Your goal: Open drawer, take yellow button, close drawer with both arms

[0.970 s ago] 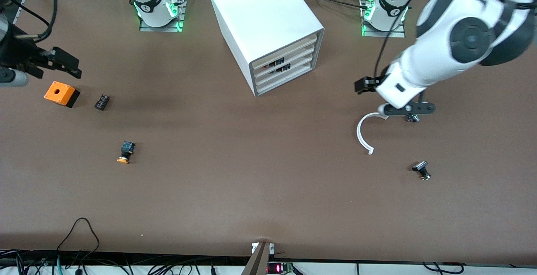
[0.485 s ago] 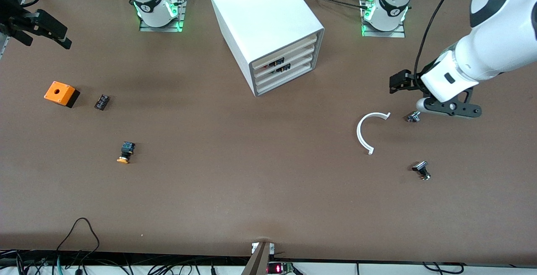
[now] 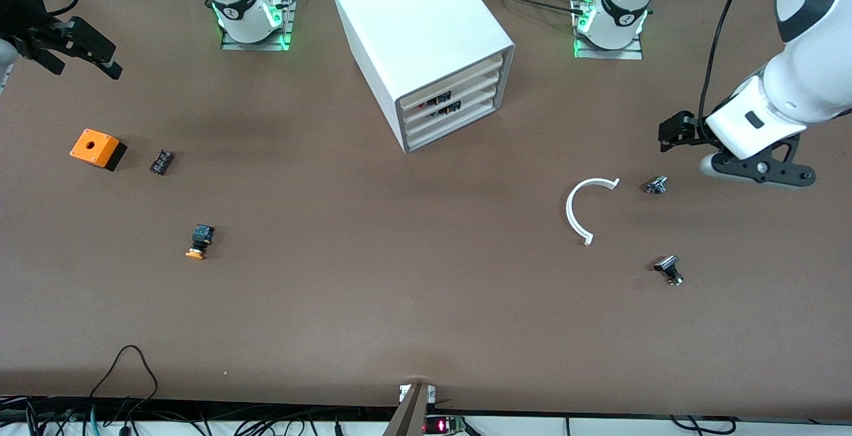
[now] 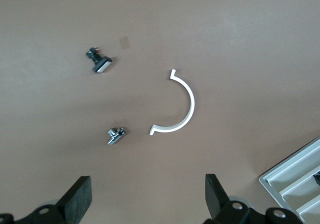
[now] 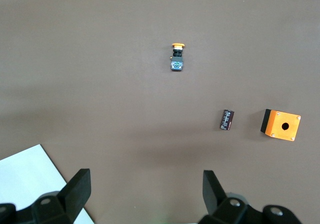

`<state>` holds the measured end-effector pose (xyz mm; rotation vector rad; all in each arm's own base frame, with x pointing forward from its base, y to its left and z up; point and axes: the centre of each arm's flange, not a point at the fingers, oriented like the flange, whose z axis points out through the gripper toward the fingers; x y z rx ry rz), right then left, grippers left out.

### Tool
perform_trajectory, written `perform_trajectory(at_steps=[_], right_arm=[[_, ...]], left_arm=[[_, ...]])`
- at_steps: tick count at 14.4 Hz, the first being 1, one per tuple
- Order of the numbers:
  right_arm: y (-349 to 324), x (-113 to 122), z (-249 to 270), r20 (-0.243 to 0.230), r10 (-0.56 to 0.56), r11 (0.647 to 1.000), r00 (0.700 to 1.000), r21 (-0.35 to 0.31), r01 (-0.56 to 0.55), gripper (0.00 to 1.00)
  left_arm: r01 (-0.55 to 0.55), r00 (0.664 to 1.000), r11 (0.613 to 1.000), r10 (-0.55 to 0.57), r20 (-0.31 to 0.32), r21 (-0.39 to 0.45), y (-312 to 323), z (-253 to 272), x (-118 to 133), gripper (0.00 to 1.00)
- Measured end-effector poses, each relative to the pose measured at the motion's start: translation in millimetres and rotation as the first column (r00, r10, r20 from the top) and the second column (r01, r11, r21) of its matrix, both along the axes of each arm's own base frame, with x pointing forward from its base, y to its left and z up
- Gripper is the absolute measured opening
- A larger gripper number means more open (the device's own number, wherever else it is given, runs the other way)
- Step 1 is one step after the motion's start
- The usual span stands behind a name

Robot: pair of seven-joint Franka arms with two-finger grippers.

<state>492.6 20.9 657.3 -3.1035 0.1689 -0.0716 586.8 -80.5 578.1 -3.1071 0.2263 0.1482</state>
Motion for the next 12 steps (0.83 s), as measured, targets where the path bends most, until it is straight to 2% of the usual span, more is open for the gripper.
perform_trajectory(at_steps=[2,6,12], right_arm=[[0,0,-1,-0.002,0.0,1.0,1.0,0.0,0.0,0.99],[0,1,-5,-0.011,0.0,1.0,1.0,-0.001,0.0,0.99],[1,4,-10,-0.02,0.0,1.0,1.0,-0.003,0.0,0.99]], left_arm=[[-0.034,0.999,0.999,0.033,-0.005,-0.024,14,4,-15,1.0],[-0.01,0.997,0.999,0.013,0.074,-0.048,45,5,-32,1.0],[0.0,0.996,0.999,0.005,0.089,-0.049,40,6,-37,1.0]])
